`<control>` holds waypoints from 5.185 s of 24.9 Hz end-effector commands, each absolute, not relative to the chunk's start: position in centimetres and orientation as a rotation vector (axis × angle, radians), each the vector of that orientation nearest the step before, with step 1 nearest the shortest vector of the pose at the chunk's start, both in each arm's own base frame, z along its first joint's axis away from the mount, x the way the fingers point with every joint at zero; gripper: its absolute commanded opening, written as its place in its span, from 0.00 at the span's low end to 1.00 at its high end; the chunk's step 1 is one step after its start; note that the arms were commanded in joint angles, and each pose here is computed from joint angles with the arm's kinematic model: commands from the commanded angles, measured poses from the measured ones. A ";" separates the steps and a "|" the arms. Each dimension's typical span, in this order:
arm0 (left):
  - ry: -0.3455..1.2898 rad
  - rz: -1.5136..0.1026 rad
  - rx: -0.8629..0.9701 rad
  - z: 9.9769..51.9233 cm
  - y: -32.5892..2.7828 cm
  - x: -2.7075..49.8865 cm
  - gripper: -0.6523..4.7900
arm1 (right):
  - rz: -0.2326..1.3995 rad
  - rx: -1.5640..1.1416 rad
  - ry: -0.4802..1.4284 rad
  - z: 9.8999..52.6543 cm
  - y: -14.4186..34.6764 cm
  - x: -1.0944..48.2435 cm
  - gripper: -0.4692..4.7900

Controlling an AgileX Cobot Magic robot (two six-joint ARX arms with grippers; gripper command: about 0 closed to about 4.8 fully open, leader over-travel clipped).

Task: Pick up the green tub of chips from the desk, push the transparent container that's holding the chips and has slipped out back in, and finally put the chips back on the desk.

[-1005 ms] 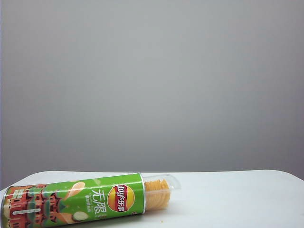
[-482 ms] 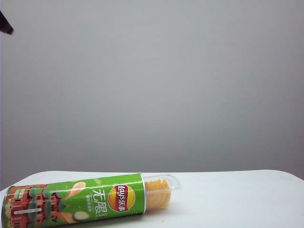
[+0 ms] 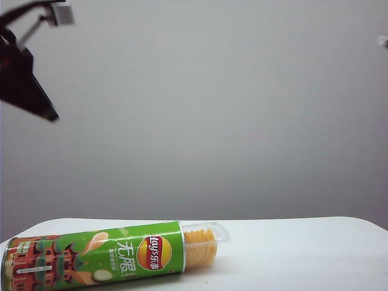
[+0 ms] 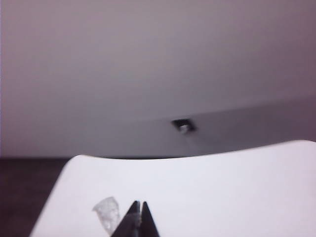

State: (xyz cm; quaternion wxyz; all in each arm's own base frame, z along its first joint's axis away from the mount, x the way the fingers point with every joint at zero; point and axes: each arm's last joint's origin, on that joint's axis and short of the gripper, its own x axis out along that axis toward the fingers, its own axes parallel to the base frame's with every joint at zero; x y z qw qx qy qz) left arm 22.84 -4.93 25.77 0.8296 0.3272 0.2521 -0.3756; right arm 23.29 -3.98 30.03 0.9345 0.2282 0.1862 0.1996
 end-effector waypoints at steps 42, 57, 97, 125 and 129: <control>1.055 -0.969 0.728 11.2 -7.9 29.2 0.66 | 0.775 0.630 0.653 24.2 -4.7 32.6 0.09; 0.831 -1.024 0.847 16.0 -11.9 27.4 0.64 | 0.872 0.688 0.721 22.0 -4.5 32.9 0.27; 0.465 -1.124 0.727 22.2 -15.3 26.3 0.63 | 1.297 0.530 0.879 20.8 7.6 31.5 0.08; 0.677 -0.887 0.790 20.6 -14.3 26.9 0.63 | 1.201 0.530 0.814 21.6 4.6 32.0 0.24; 0.768 -0.931 0.772 18.1 -13.8 27.9 0.63 | 1.151 0.552 0.800 21.8 2.9 32.0 0.24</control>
